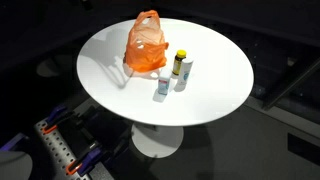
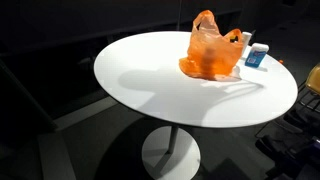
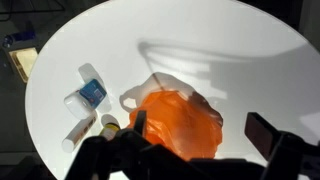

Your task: Take the white and orange bottle out of the plastic bag and put it on the table

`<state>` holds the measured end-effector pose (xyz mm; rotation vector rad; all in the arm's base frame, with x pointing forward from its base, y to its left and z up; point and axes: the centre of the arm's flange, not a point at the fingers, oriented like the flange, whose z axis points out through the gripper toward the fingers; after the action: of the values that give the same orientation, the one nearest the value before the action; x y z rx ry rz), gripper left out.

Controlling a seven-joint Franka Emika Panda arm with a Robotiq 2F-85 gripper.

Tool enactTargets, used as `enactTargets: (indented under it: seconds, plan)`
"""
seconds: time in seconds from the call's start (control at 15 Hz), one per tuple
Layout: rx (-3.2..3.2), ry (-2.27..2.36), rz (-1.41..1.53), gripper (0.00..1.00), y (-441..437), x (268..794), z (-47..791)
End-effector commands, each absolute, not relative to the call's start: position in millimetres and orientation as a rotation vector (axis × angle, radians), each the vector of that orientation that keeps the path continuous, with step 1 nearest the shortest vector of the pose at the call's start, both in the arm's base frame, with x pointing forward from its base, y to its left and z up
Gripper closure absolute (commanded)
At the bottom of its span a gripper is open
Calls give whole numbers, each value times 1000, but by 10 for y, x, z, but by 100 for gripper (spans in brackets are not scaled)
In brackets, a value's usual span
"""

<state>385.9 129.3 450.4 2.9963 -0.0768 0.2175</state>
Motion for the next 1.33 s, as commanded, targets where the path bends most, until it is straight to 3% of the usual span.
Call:
enactTargets:
  seconds: [0.0, 0.53, 1.27]
  plan:
    - [2996, -77, 218, 0, 1293, 3859, 4505]
    - [2979, -103, 281, 0, 1230, 4036, 4602]
    - [2869, -299, 487, 0, 641, 4819, 4332]
